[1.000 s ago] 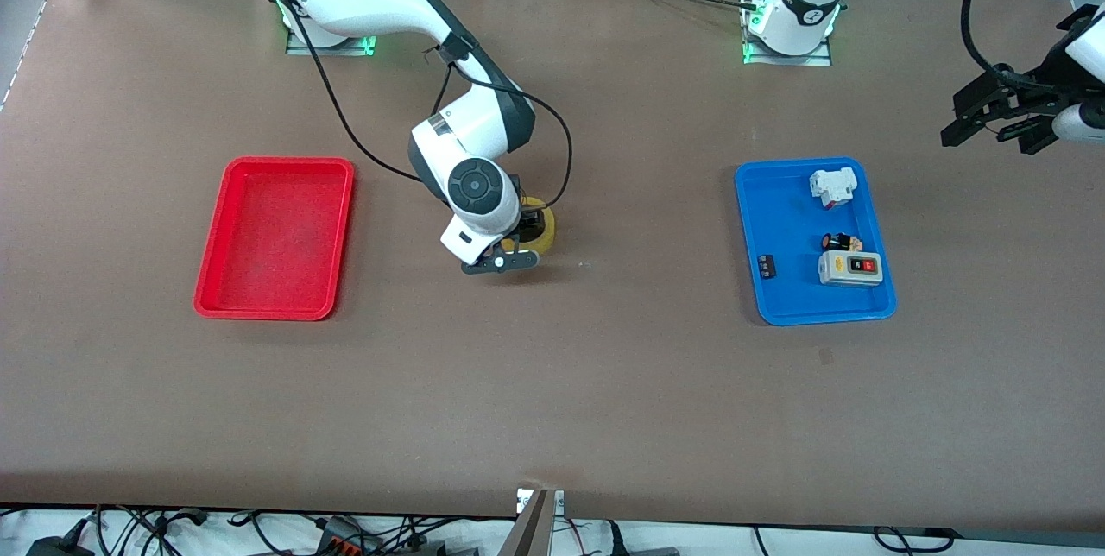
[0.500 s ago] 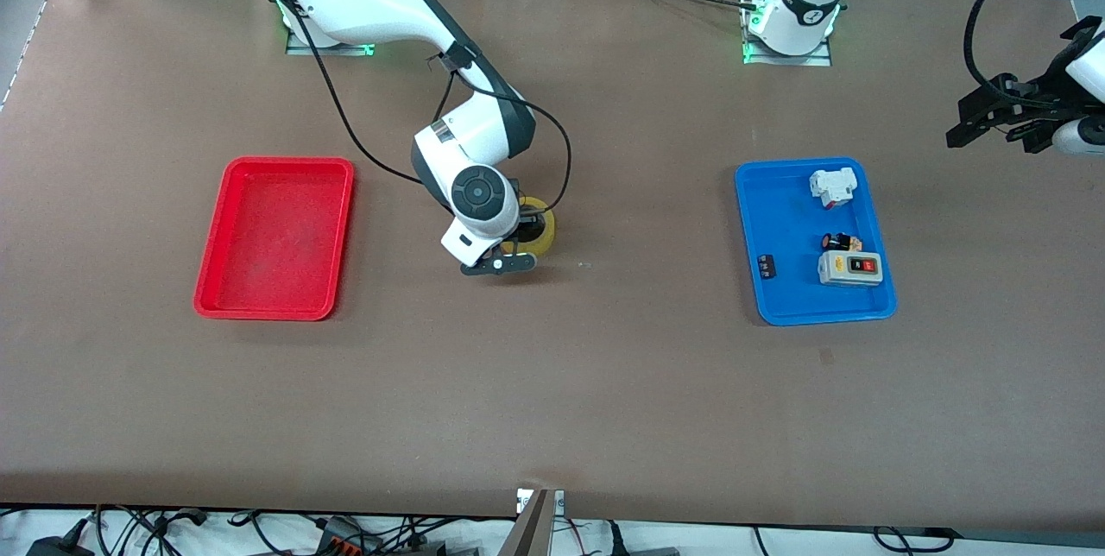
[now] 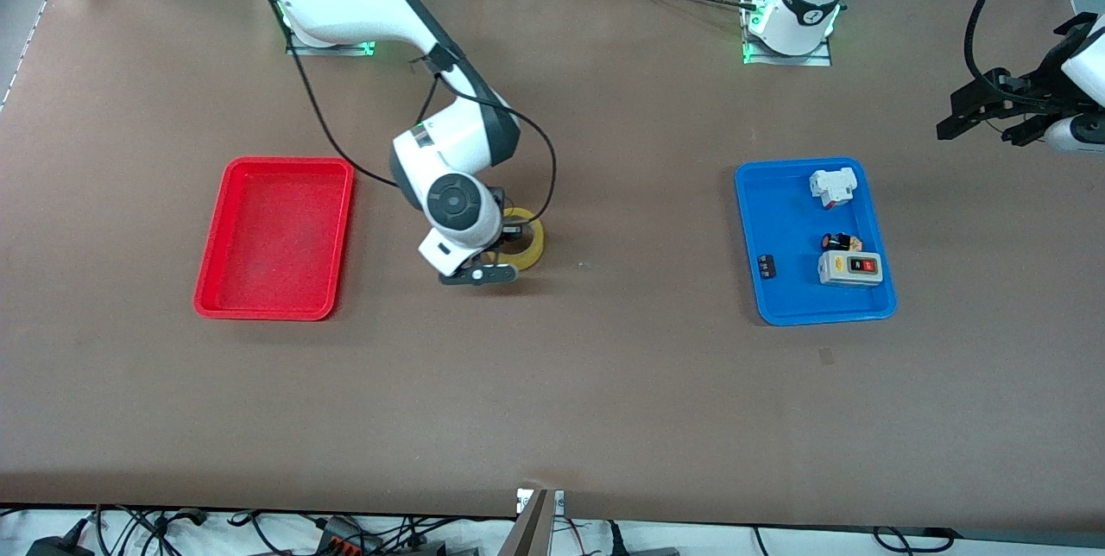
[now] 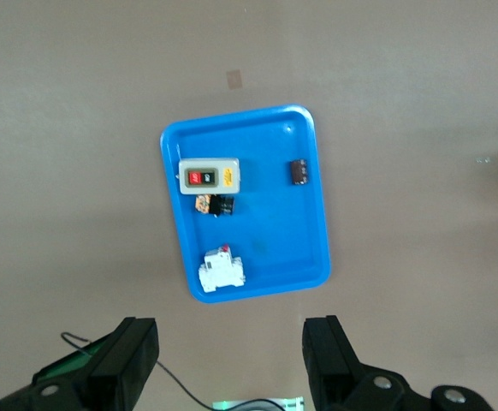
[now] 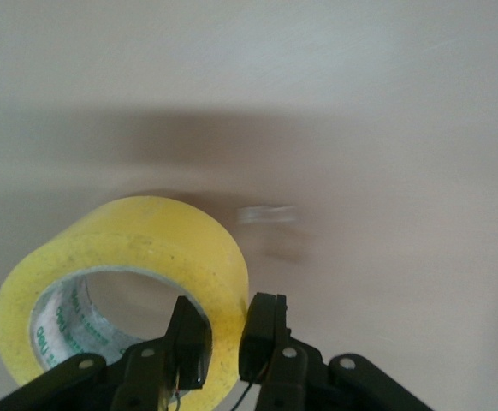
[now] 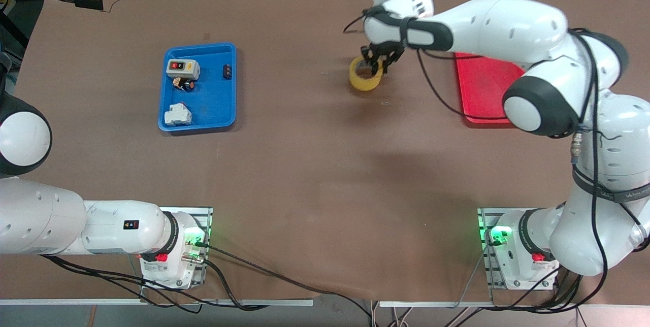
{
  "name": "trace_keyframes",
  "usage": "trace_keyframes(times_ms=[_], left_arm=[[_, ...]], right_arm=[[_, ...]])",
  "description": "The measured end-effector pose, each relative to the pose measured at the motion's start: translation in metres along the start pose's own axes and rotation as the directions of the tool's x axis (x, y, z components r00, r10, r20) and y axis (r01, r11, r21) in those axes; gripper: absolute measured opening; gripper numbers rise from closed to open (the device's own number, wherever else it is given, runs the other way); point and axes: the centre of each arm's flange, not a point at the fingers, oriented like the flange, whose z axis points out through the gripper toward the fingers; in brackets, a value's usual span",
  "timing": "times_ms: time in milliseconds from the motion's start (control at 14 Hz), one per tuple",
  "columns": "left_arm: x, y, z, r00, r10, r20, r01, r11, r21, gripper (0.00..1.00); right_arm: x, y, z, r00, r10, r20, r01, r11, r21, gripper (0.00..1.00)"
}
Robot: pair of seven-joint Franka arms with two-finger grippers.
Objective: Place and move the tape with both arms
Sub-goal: 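Carry the tape roll with the right gripper into the red tray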
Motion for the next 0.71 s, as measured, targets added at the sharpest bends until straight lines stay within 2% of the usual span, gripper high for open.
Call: trace_keyframes(times_ms=[143, 286, 500, 714], left_arm=[[0.000, 0.001, 0.000, 1.000, 0.000, 0.005, 0.000, 1.000, 0.000, 1.00], [0.000, 0.003, 0.000, 1.000, 0.001, 0.005, -0.001, 1.000, 0.000, 1.00], [0.000, 0.011, 0.001, 1.000, 0.012, 0.007, -0.012, 1.000, 0.001, 1.00], [0.001, 0.015, 0.001, 1.000, 0.018, 0.007, -0.018, 1.000, 0.002, 1.00]], right_arm=[[0.020, 0.084, -0.062, 0.997, 0.081, 0.016, -0.081, 0.997, 0.013, 0.21], [0.030, 0.185, -0.087, 0.994, 0.106, 0.033, -0.107, 0.994, 0.024, 0.21], [0.023, 0.313, -0.057, 0.993, 0.094, 0.077, -0.092, 0.995, -0.022, 0.21], [0.008, 0.392, -0.012, 0.992, 0.087, 0.095, -0.084, 0.996, -0.031, 0.21]])
